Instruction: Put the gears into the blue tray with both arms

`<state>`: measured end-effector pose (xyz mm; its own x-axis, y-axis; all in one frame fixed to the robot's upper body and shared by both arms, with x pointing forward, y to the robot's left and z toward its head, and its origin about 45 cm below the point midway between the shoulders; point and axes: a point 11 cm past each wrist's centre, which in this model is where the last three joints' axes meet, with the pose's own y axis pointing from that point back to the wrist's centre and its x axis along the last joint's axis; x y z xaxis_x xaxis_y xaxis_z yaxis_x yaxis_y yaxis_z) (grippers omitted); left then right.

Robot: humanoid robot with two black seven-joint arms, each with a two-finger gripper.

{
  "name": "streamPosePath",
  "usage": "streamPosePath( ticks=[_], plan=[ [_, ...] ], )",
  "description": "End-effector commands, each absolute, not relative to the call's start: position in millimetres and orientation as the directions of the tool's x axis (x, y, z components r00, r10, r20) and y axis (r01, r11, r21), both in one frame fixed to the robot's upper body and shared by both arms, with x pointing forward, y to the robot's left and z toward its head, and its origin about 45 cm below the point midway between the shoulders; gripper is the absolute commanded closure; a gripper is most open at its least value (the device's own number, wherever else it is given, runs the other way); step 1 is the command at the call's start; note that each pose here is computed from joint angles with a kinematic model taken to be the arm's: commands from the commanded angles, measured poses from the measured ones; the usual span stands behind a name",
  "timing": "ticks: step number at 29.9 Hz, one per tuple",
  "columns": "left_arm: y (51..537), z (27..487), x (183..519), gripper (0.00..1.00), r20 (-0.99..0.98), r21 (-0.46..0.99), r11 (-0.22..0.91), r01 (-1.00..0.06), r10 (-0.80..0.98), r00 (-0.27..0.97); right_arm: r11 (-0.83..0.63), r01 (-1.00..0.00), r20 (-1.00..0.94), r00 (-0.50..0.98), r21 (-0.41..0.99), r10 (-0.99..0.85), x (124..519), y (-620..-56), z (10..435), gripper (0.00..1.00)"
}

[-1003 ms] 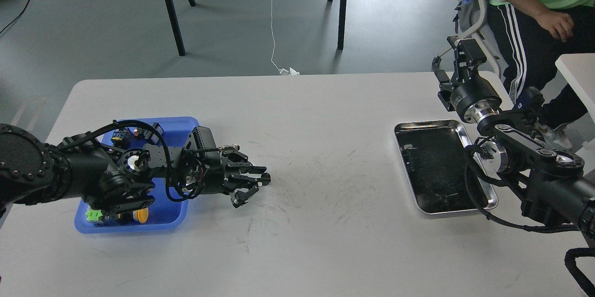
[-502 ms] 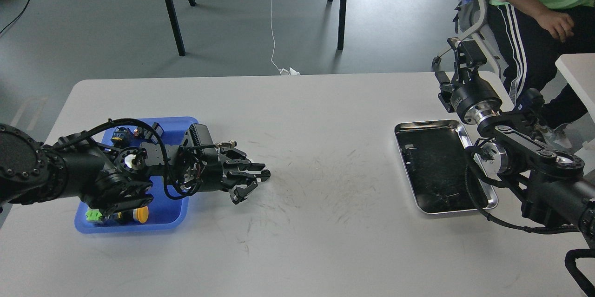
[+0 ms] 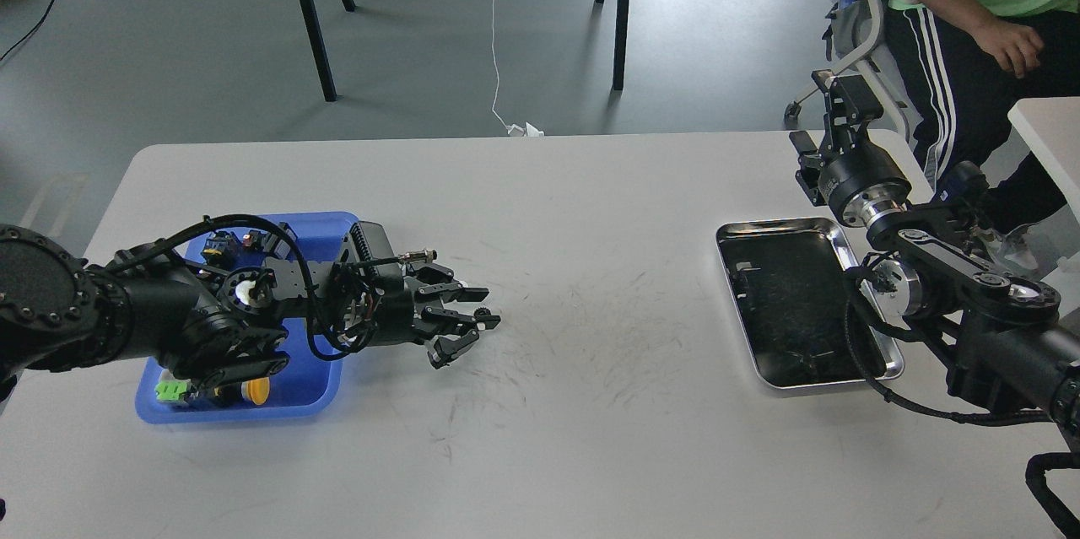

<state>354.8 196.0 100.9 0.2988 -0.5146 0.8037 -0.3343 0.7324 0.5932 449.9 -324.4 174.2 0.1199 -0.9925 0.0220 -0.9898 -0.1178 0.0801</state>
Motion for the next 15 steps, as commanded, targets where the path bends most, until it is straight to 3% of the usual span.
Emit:
streamPosePath(
  ticks=[1,10,15],
  plan=[
    [196.9,97.8,353.1,0.59,0.802,0.596,0.73,-0.334,-0.515,0.304,-0.118,-0.99,0.022,0.12,0.08,-0.993,449.9,-324.4,174.2,0.04],
    [196.9,88.9,349.8,0.6,0.798,0.6,0.726,-0.336,-0.514,0.314,-0.12,-0.989,0.022,0.122,0.082,-0.992,449.3,-324.6,173.6,0.04],
    [194.8,89.0,351.3,0.67,0.8,0.598,0.727,-0.337,-0.515,0.308,-0.122,-0.989,0.02,0.124,0.082,-0.992,449.3,-323.3,173.4,0.04]
  ],
)
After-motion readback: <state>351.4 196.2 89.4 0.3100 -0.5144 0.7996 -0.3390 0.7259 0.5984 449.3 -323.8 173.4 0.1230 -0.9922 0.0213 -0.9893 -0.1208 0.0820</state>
